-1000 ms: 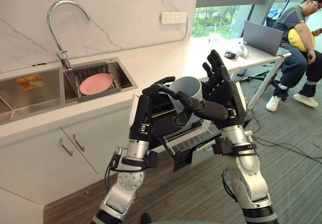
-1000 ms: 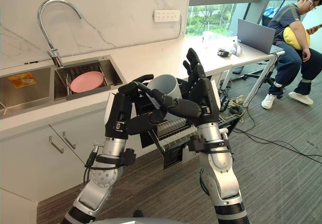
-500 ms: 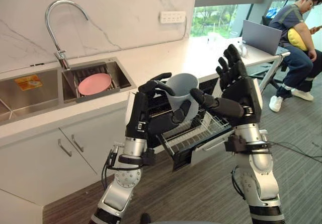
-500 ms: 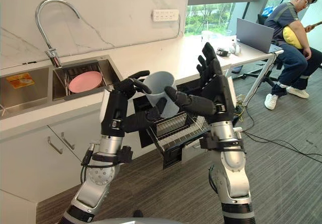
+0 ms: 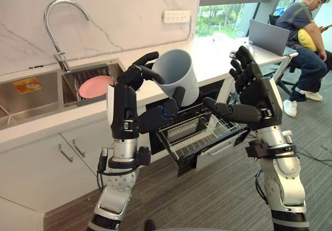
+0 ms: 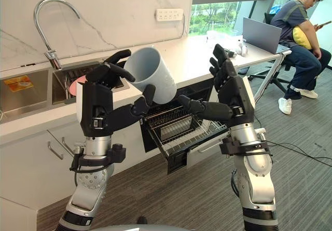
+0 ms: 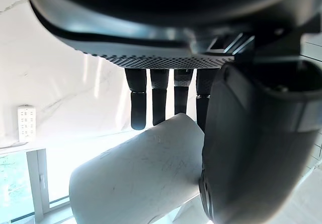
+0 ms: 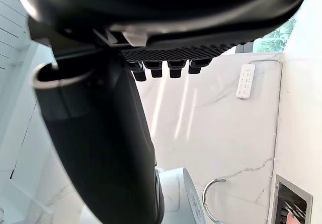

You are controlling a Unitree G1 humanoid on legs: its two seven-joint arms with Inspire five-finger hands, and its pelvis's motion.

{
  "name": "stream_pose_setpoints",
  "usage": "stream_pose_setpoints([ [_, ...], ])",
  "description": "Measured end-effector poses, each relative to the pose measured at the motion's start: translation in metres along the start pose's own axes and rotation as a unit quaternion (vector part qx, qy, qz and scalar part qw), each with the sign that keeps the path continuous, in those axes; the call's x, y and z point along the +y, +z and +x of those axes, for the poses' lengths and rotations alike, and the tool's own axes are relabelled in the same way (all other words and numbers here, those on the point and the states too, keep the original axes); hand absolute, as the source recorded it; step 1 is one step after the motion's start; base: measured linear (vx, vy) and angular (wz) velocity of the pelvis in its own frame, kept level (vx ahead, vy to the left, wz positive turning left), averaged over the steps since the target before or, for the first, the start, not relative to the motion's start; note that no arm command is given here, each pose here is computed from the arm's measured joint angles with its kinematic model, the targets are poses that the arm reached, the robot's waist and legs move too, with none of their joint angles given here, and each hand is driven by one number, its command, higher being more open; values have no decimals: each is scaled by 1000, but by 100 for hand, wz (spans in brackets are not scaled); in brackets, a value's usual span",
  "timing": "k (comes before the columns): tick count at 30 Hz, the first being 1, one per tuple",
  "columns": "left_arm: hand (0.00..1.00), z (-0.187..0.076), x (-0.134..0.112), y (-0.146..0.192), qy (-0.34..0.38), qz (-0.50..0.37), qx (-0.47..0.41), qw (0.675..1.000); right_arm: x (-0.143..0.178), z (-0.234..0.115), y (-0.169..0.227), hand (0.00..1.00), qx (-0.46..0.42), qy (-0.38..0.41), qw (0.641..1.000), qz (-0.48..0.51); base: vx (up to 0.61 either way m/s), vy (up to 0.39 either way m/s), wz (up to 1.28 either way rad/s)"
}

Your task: Walk over to the sink, pick up the cup, carry it to the dishwasher, place the cup inside the dishwasher, then close the dishwasher door

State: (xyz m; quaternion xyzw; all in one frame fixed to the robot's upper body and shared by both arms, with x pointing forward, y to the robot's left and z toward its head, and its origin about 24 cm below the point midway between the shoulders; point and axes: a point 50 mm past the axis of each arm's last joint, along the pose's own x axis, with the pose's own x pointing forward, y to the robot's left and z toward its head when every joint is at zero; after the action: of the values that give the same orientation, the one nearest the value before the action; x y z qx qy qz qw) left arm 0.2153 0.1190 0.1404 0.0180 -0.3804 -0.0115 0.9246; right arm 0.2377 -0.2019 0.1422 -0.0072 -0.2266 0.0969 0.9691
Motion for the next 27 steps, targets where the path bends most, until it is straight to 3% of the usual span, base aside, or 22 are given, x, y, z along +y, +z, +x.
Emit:
stream_pose_setpoints([
  [7, 0, -1, -5, 0, -15, -12, 3, 1000, 23, 10, -5, 100, 21, 61, 996, -55, 0, 0, 0],
  [13, 0, -4, -23, 1, -61, -39, 6, 997, 38, 20, -4, 100, 15, 90, 995, -51, 0, 0, 0],
  [19, 0, -1, -25, -3, -56, -70, 16, 996, 46, 26, -5, 100, 16, 92, 995, -45, 0, 0, 0],
  [20, 0, 0, -25, -4, -53, -74, 20, 996, 47, 28, -6, 0, 18, 90, 995, -45, 0, 0, 0],
  [27, 0, -4, -23, -15, -41, -82, 51, 995, 50, 31, -17, 0, 52, 66, 995, -50, 0, 0, 1],
])
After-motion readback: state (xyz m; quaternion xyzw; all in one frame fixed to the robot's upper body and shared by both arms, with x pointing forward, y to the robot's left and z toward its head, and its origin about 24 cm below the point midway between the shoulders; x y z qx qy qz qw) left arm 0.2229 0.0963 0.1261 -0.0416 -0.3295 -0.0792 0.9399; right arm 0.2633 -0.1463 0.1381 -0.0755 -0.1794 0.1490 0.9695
